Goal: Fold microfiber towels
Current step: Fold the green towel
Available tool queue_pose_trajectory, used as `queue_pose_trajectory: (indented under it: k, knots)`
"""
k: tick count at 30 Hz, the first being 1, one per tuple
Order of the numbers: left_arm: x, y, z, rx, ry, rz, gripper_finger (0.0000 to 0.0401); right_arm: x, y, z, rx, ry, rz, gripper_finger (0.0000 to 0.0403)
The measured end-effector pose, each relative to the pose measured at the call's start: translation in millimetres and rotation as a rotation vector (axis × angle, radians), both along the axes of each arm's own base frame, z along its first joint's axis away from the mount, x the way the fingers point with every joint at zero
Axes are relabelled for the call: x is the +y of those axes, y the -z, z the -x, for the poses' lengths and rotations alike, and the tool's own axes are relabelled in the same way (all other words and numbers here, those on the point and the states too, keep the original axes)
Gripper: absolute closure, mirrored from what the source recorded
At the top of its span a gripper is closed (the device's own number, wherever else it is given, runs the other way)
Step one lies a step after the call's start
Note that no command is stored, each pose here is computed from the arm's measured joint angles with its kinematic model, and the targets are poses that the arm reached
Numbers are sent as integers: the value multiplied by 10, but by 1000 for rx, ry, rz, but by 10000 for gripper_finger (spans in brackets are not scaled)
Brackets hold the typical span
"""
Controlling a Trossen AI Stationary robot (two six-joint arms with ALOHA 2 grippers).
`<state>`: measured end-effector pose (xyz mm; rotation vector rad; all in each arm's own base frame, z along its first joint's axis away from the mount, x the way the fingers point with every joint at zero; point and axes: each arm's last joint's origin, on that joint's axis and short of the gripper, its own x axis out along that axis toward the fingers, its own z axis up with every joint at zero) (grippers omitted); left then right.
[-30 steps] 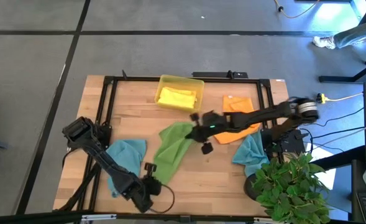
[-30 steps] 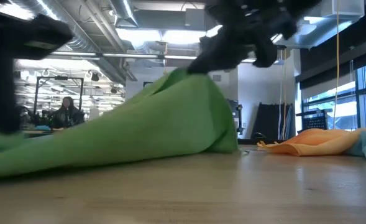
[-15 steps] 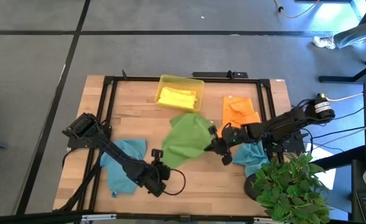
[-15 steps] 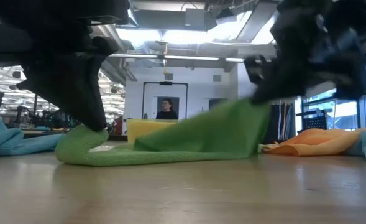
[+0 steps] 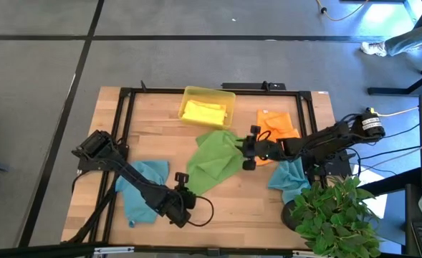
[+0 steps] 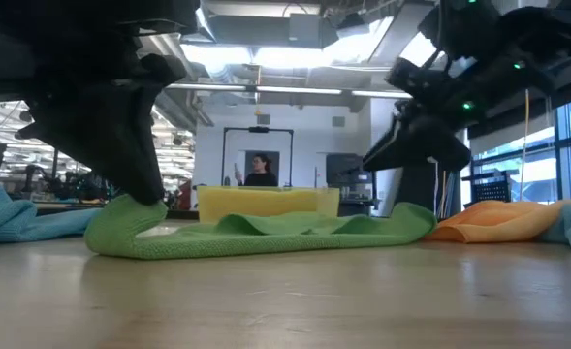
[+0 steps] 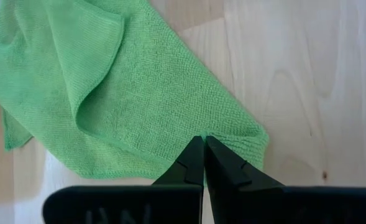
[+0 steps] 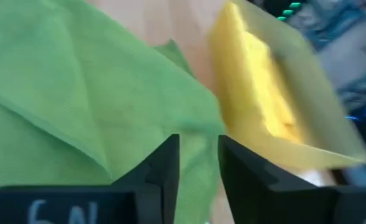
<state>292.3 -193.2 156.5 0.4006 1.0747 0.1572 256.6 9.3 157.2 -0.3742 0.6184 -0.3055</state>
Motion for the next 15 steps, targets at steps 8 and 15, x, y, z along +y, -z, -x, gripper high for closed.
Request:
queue_pose_trajectory:
  k: [8, 15]
  knots:
    - [-3, -1, -5, -5, 0, 4, 401, 199, -100, -90, -15, -449, -120, 238]
    - [0, -1, -8, -6, -1, 4, 401, 335, -25, -131, -19, -497, -116, 207]
